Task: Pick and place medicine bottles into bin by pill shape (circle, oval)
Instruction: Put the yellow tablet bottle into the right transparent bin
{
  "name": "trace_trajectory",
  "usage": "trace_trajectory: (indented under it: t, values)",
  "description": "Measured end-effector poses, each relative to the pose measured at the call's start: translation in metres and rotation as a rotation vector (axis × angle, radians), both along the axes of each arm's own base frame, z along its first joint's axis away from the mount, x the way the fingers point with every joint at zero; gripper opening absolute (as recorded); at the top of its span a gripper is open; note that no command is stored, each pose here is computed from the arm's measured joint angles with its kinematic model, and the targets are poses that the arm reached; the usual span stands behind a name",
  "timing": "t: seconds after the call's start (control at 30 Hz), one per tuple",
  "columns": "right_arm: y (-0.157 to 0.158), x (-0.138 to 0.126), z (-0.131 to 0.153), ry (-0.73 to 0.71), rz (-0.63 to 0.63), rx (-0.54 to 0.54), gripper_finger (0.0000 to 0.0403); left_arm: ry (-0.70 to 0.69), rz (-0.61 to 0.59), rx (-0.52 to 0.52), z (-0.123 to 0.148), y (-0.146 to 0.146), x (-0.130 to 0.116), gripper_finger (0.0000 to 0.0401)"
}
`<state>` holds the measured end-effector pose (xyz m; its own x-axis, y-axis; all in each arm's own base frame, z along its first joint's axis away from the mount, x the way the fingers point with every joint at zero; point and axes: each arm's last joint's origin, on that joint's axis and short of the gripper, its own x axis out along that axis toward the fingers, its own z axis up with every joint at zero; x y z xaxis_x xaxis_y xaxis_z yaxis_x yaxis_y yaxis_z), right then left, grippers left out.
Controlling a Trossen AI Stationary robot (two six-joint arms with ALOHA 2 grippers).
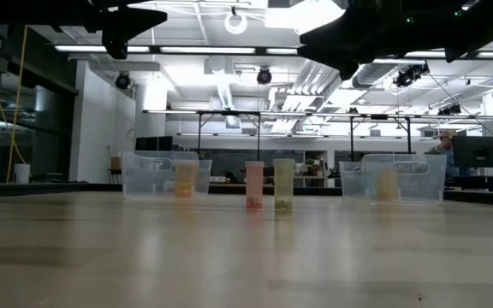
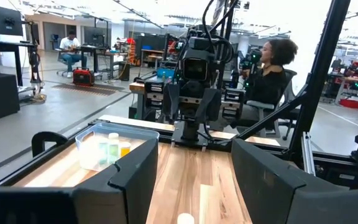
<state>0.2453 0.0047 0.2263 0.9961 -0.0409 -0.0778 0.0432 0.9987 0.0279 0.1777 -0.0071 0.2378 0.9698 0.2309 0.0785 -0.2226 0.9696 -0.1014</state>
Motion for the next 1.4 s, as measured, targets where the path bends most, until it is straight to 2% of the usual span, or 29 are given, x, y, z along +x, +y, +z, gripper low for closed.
trace_trajectory:
  t: [0.1,0.17,0.3,0.4,0.5,0.8,0.9,1.07,1.27,1.4]
  values:
    - [0.002,0.002,0.002,0.014,-0.002,0.090,0.0149,0.000,0.000,0.000,0.000,0.000,0.000,0.0196]
    - [0.006,0.005,0.006,0.050,0.007,0.102,0.0149,0.000,0.000,0.000,0.000,0.000,0.000,0.0196]
    - [0.023,0.016,0.014,0.160,-0.049,0.052,0.0149,0.000,0.000,0.000,0.000,0.000,0.000,0.0196]
    - [0.034,0.025,0.015,0.256,-0.148,-0.006,0.0154,0.006,0.000,-0.001,-0.001,0.000,0.000,0.0196]
    - [0.040,0.033,0.009,0.345,-0.219,-0.005,0.0170,0.019,-0.002,-0.014,-0.002,0.000,0.000,0.0196]
    - [0.046,0.060,-0.012,0.537,-0.266,0.127,0.0228,0.019,-0.005,-0.016,-0.002,0.000,0.000,0.0196]
    - [0.045,0.070,-0.013,0.591,-0.279,0.184,0.0229,0.019,-0.005,-0.016,-0.002,0.000,0.000,0.0196]
    - [0.046,0.086,-0.018,0.672,-0.304,0.186,0.0229,0.020,-0.006,-0.018,-0.002,0.000,0.000,0.0196]
    - [0.046,0.099,-0.033,0.788,-0.292,0.251,0.0229,0.018,-0.006,-0.020,-0.002,0.000,0.000,0.0196]
    - [0.041,0.104,-0.038,0.818,-0.313,0.255,0.0229,0.017,-0.006,-0.023,-0.002,0.000,0.000,0.0196]
